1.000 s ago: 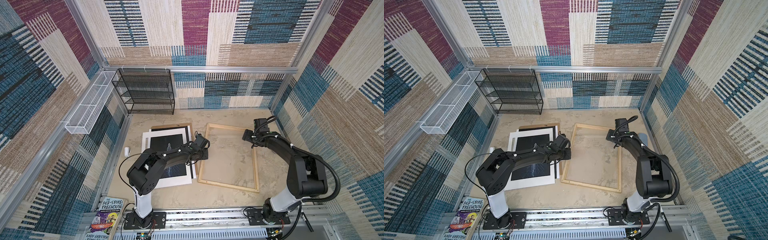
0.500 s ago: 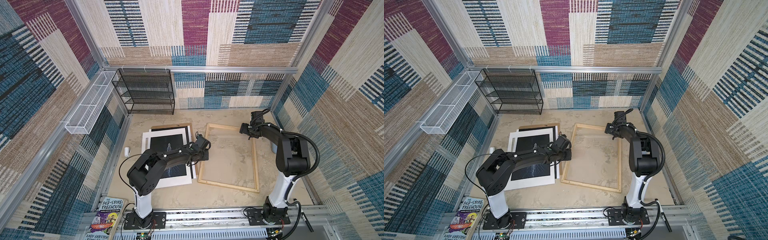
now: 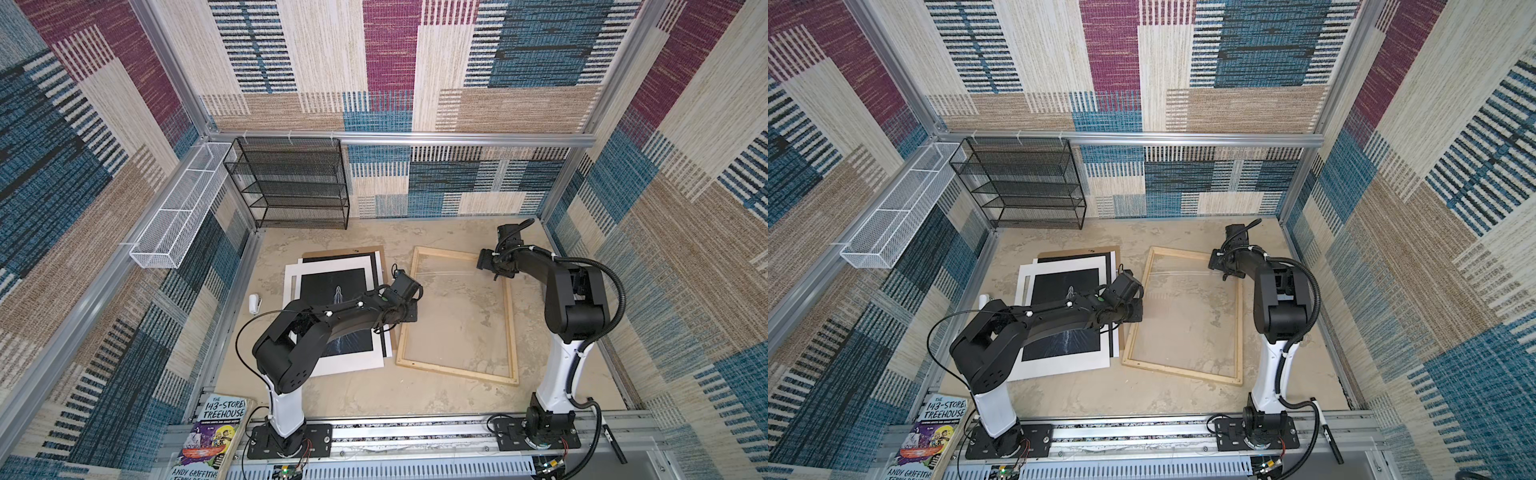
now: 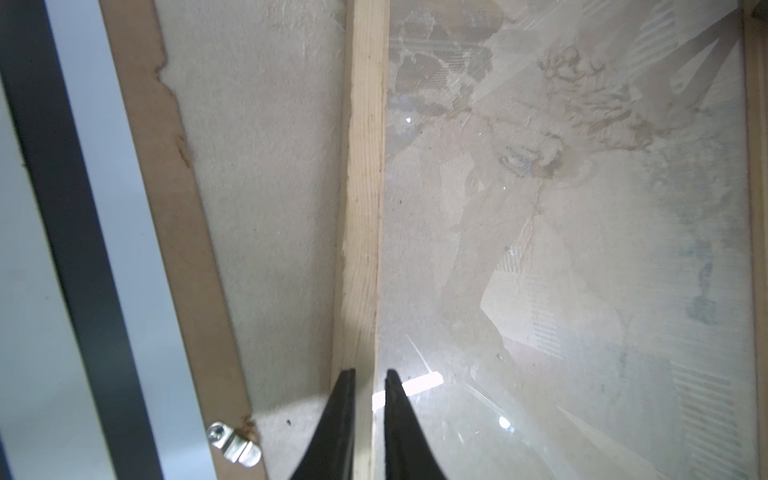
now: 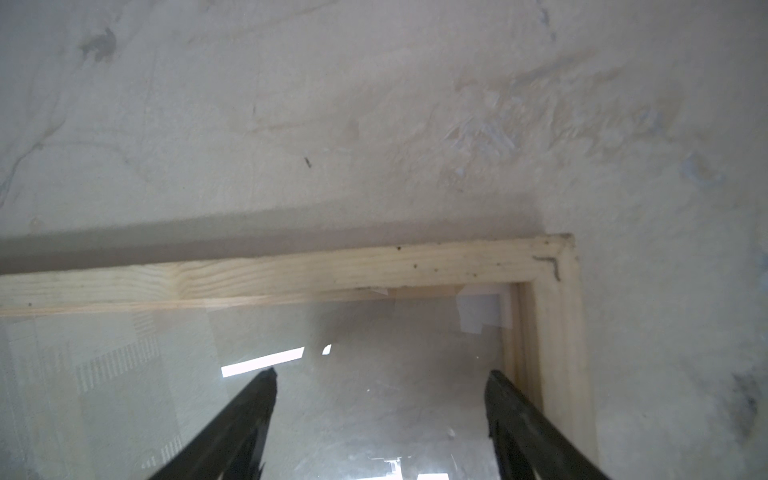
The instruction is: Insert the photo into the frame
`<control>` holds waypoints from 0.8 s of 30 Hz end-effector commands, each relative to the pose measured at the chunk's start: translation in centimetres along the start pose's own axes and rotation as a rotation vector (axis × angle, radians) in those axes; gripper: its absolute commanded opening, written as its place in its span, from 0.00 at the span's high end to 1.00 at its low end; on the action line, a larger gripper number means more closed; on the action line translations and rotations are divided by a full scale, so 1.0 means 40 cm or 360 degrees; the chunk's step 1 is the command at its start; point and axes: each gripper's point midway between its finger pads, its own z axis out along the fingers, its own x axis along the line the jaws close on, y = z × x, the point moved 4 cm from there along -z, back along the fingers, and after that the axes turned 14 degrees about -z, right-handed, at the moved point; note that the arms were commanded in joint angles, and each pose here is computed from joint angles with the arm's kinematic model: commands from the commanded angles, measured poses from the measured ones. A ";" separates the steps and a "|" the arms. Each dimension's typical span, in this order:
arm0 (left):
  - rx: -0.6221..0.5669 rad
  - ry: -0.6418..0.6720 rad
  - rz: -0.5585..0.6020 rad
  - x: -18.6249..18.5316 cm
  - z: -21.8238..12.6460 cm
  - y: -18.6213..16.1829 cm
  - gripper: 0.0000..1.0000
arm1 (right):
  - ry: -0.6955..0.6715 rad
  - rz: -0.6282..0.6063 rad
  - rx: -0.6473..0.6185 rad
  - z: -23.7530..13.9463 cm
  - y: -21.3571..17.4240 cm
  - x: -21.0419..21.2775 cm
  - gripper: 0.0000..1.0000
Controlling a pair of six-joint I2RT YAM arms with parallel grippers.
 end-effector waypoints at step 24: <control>0.0006 0.0009 0.0078 -0.003 -0.013 -0.013 0.84 | 0.0355 -0.0449 -0.0143 0.028 0.058 0.495 0.24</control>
